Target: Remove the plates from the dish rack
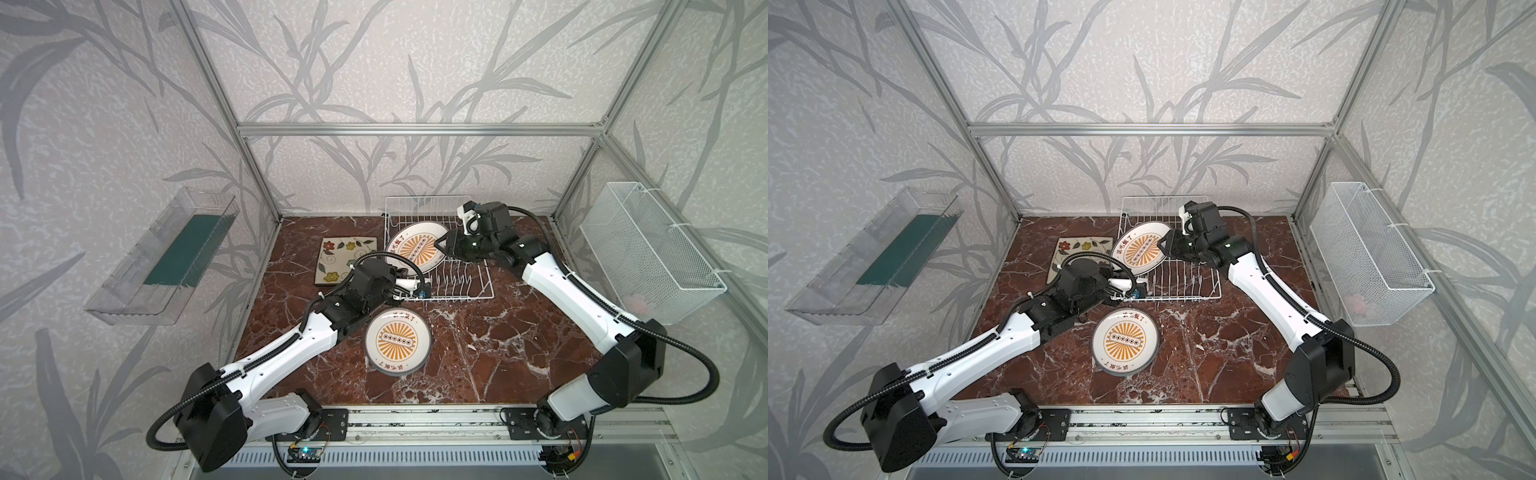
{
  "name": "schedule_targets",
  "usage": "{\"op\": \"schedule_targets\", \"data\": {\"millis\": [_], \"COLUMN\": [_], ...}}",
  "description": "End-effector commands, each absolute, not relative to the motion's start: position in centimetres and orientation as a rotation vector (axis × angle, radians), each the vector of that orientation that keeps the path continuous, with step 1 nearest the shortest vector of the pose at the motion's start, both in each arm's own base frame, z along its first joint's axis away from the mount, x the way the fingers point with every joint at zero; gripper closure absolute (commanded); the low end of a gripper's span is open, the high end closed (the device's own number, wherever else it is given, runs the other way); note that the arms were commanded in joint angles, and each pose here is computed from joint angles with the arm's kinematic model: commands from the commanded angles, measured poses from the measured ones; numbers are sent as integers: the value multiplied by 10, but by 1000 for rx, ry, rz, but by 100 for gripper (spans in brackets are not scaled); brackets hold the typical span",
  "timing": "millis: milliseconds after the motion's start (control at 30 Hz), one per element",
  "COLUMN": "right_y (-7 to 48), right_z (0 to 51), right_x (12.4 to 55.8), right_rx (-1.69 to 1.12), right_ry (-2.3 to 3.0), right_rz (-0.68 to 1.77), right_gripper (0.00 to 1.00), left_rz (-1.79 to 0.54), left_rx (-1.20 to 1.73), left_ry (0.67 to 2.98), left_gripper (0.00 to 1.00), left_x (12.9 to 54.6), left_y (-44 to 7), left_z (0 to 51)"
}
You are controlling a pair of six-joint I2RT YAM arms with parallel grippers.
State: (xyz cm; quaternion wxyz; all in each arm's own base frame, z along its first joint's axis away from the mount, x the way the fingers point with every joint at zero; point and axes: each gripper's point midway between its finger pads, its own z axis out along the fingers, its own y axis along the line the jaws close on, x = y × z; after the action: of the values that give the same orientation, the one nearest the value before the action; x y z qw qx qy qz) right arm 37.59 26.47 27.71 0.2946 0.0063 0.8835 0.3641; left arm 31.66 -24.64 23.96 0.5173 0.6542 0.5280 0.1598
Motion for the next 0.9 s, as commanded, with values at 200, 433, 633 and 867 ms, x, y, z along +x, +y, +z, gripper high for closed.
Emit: {"op": "schedule_targets", "data": {"millis": [200,433,633,867], "right_y": [269,273,265,235], "right_z": [268,270,275,296], "right_x": [377,374,376,382], "right_rx": [22,20,71,169], "right_ry": [2363,2346,2282,2132], "right_rz": [998,1051,1112,1182], "right_gripper": [87,100,100,100], "left_rz": [470,517,474,426], "left_rx": [1512,1473,1425,1392], "left_ry": [1178,1173,1195,1199], "left_gripper": [100,100,83,24], "left_x": [321,323,323,321], "left_y": [-246,-243,-245,-250], "left_z": [263,263,262,264]}}
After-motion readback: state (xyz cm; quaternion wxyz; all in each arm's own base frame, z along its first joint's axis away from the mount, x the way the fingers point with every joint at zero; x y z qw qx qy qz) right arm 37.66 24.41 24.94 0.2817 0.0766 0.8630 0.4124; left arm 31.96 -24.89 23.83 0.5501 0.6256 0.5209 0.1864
